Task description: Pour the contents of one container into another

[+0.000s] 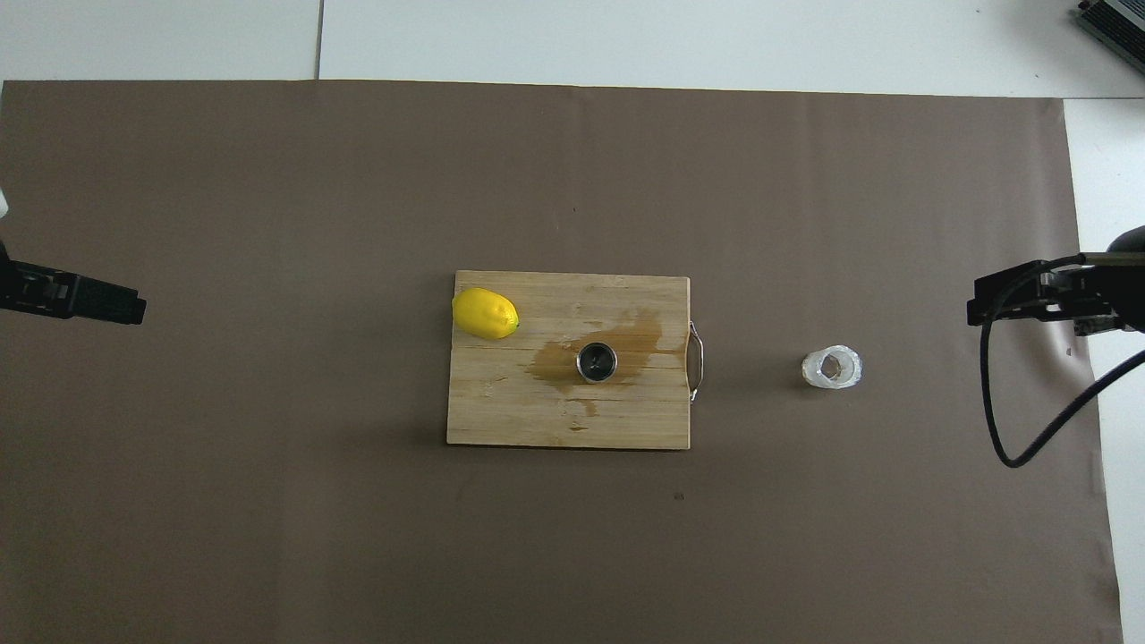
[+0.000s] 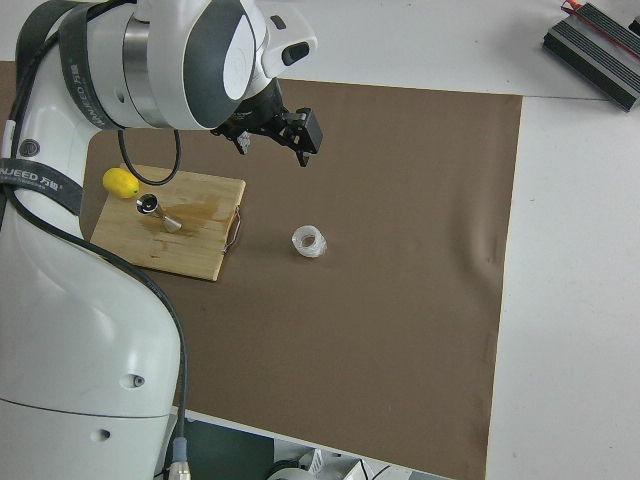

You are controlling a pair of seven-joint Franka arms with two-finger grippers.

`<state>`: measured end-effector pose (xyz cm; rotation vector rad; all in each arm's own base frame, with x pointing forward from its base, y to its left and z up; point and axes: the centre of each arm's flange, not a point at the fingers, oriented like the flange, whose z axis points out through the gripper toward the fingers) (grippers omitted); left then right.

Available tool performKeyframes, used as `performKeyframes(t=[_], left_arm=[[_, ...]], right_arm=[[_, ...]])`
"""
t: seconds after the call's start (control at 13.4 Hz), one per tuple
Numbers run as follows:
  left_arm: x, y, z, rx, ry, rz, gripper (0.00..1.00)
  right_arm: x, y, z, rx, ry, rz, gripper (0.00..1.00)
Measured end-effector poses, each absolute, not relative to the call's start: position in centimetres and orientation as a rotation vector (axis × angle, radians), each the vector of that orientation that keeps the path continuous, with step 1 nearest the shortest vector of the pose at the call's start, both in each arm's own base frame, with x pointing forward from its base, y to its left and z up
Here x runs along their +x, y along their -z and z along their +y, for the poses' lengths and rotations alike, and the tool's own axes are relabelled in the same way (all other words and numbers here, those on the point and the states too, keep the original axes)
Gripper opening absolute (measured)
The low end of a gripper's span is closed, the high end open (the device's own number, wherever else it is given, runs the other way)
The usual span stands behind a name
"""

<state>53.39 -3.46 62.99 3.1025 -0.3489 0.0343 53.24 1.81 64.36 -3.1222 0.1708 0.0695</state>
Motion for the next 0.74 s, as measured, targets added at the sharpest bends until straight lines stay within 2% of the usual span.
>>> performKeyframes(t=[0.74], left_arm=[[53.39, -62.99, -3.47, 3.103, -0.034, -0.349, 1.00]], right_arm=[[53.11, -64.11, 2.09, -3.174, -0.072, 0.167, 1.00]])
